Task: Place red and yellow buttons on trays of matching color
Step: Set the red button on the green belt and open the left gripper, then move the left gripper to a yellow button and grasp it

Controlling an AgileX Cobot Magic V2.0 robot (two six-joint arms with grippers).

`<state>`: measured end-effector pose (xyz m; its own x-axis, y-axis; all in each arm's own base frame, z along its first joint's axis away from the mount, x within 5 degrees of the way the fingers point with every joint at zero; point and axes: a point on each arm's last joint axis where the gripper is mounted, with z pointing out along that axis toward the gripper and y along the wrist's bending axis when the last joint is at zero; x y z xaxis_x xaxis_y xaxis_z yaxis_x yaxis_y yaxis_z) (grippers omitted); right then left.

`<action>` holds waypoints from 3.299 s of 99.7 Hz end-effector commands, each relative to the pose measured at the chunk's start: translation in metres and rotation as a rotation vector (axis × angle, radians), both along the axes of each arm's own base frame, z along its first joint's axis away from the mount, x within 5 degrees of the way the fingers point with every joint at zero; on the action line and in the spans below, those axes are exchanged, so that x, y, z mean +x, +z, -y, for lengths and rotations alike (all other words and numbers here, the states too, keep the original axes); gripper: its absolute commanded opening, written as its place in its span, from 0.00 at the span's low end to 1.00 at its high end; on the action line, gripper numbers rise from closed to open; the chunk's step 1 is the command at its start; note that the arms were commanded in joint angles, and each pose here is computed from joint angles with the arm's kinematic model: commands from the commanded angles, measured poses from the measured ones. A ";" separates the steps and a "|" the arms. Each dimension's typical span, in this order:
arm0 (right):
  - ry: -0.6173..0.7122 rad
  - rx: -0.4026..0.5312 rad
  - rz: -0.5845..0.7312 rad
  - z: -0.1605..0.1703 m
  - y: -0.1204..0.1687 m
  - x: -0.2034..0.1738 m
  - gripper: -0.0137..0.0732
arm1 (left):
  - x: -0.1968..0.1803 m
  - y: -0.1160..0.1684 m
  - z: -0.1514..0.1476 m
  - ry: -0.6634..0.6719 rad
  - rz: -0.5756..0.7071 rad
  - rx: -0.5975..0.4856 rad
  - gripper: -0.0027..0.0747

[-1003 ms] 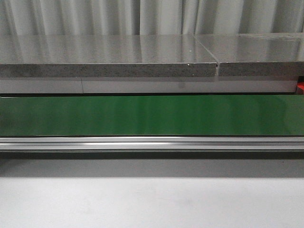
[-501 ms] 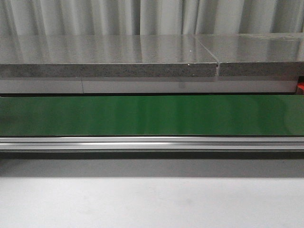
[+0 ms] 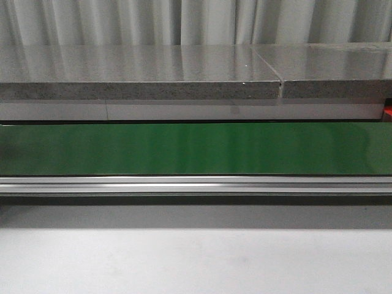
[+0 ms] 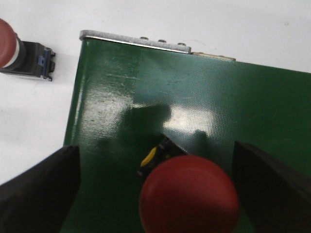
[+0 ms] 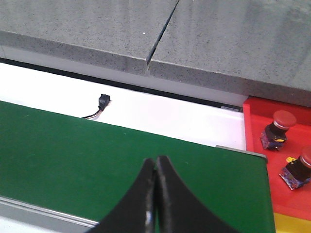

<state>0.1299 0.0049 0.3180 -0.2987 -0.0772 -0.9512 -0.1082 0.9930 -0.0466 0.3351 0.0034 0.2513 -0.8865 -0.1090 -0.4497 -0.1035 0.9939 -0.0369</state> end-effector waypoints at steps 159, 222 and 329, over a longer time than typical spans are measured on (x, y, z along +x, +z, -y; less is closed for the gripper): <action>-0.026 0.005 0.090 0.002 0.014 0.001 0.08 | -0.011 0.040 -0.174 0.512 0.118 -0.001 0.90; -0.026 0.005 0.090 0.002 0.014 0.001 0.08 | 0.014 -0.013 -0.191 0.535 0.077 -0.034 0.90; -0.026 0.005 0.090 0.002 0.014 0.001 0.08 | 0.008 0.028 -0.177 0.510 0.201 -0.014 0.02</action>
